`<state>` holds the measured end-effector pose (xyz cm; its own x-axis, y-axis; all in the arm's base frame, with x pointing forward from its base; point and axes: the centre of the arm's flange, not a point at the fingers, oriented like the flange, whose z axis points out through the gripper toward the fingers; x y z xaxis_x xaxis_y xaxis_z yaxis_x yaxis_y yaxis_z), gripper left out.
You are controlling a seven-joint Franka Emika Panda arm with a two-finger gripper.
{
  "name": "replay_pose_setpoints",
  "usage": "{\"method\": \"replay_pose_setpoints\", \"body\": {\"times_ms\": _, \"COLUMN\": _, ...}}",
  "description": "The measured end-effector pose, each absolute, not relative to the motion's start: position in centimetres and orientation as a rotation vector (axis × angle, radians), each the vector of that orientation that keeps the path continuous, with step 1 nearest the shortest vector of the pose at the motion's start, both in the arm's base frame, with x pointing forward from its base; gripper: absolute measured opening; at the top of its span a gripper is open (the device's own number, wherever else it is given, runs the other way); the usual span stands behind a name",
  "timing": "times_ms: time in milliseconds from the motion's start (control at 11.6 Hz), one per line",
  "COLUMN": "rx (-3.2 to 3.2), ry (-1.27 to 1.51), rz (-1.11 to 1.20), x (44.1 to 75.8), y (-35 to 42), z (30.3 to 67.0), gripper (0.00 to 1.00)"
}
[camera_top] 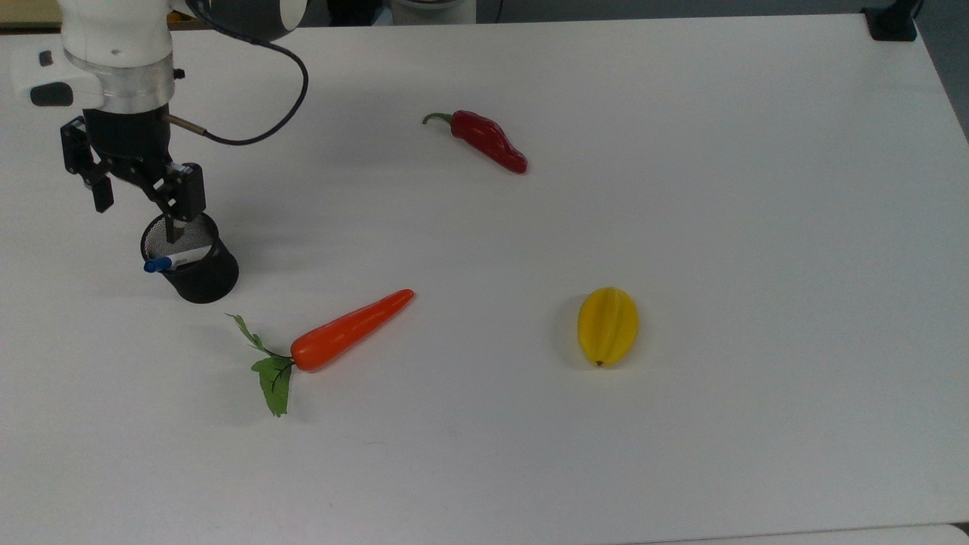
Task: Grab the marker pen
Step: 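Move the gripper over the black mesh pen cup and lower it, then close the gripper on the blue-capped white marker in the cup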
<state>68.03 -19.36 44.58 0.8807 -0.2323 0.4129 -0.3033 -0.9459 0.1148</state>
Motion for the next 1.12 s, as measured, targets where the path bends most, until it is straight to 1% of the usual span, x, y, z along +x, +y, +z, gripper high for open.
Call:
{"method": "replay_pose_setpoints", "body": {"times_ms": 86, "rx": 2.869, "ry": -0.407, "rz": 0.616, "x": 68.4, "y": -19.4, "z": 43.6, "gripper": 0.86}}
{"method": "replay_pose_setpoints", "body": {"times_ms": 172, "rx": 2.864, "ry": -0.402, "rz": 0.63, "x": 68.7, "y": -19.4, "z": 43.0, "gripper": 0.79}}
{"method": "replay_pose_setpoints", "body": {"times_ms": 344, "rx": 2.859, "ry": -0.396, "rz": 0.647, "x": 69.0, "y": -19.4, "z": 42.2, "gripper": 0.76}}
{"method": "replay_pose_setpoints", "body": {"times_ms": 430, "rx": 2.857, "ry": -0.392, "rz": 0.654, "x": 69.2, "y": -19.4, "z": 41.6, "gripper": 0.65}}
{"method": "replay_pose_setpoints", "body": {"times_ms": 516, "rx": 2.855, "ry": -0.388, "rz": 0.662, "x": 69.4, "y": -19.3, "z": 41.1, "gripper": 0.64}}
{"method": "replay_pose_setpoints", "body": {"times_ms": 688, "rx": 2.858, "ry": -0.383, "rz": 0.655, "x": 69.6, "y": -19.2, "z": 40.4, "gripper": 0.59}}
{"method": "replay_pose_setpoints", "body": {"times_ms": 860, "rx": 2.857, "ry": -0.379, "rz": 0.66, "x": 69.7, "y": -19.0, "z": 40.1, "gripper": 0.49}}
{"method": "replay_pose_setpoints", "body": {"times_ms": 1032, "rx": 2.856, "ry": -0.378, "rz": 0.665, "x": 69.7, "y": -19.0, "z": 40.2, "gripper": 0.36}}
{"method": "replay_pose_setpoints", "body": {"times_ms": 1118, "rx": 2.856, "ry": -0.378, "rz": 0.666, "x": 69.7, "y": -19.0, "z": 40.2, "gripper": 0.34}}
